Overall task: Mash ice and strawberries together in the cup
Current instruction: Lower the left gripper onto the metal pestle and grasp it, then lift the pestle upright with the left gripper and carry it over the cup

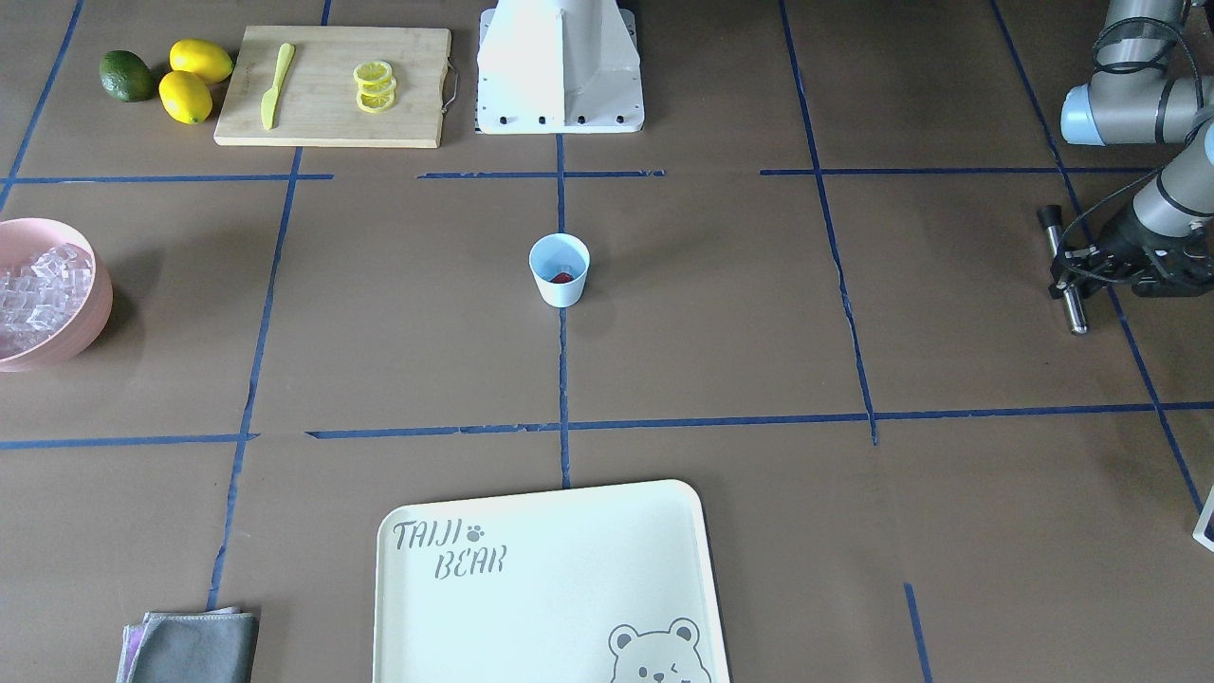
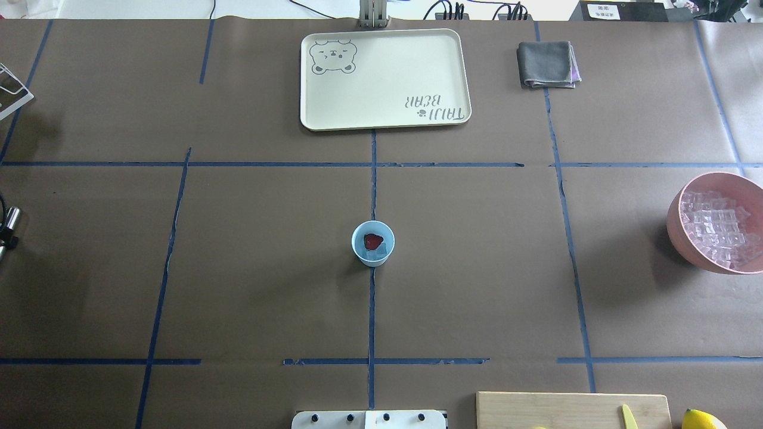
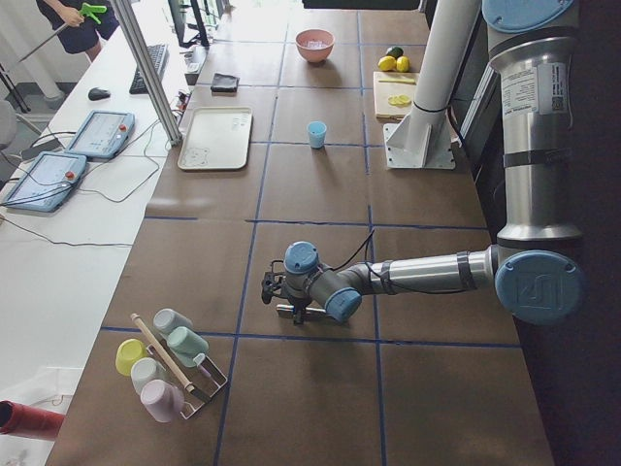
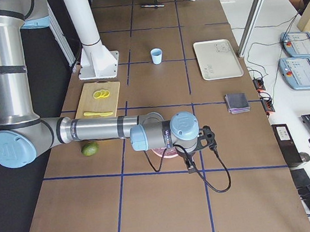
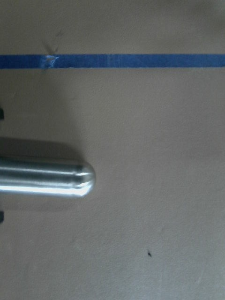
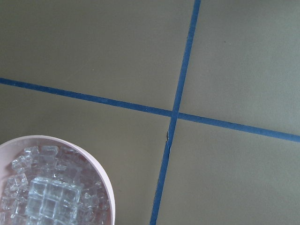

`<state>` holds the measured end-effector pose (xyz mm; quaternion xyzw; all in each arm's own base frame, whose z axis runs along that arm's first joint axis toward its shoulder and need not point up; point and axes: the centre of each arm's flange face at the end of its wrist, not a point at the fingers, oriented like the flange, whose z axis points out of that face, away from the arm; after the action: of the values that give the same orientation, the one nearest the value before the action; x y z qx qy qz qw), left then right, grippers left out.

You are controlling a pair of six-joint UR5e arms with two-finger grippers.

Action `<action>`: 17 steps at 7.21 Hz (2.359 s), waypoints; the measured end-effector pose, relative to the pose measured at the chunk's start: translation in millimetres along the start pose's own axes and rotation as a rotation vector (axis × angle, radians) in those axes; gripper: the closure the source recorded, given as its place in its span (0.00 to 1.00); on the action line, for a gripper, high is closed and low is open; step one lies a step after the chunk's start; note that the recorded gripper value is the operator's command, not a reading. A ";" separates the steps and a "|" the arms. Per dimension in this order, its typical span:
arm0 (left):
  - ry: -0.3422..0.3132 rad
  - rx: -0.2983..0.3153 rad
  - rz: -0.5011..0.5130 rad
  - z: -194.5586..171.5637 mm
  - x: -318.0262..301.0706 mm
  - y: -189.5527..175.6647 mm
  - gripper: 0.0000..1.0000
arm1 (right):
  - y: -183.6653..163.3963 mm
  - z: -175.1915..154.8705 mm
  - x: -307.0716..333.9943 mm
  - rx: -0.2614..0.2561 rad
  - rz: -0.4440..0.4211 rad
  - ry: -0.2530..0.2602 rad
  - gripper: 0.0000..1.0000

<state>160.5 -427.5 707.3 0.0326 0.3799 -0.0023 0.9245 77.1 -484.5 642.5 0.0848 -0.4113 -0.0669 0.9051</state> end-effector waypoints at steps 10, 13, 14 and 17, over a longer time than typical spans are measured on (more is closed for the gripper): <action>0.179 0.588 0.406 -228.1 242.2 -23.7 1.00 | -17.7 -22.0 -23.7 0.046 -0.052 -0.002 0.01; 0.257 0.897 0.456 -231.9 360.8 3.4 1.00 | -18.5 -23.5 -26.3 0.048 -0.056 -0.003 0.01; 0.338 0.989 0.433 -234.0 386.1 18.7 1.00 | -18.0 -22.9 -25.6 0.047 -0.055 -0.003 0.01; 0.547 1.167 0.360 -231.1 457.3 75.6 1.00 | -17.4 -21.6 -24.1 0.044 -0.051 -0.002 0.01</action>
<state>325.7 -328.3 226.6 0.5895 0.5258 -0.0449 0.6116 76.7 -494.8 607.2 0.1151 -0.4113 -0.0812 0.9005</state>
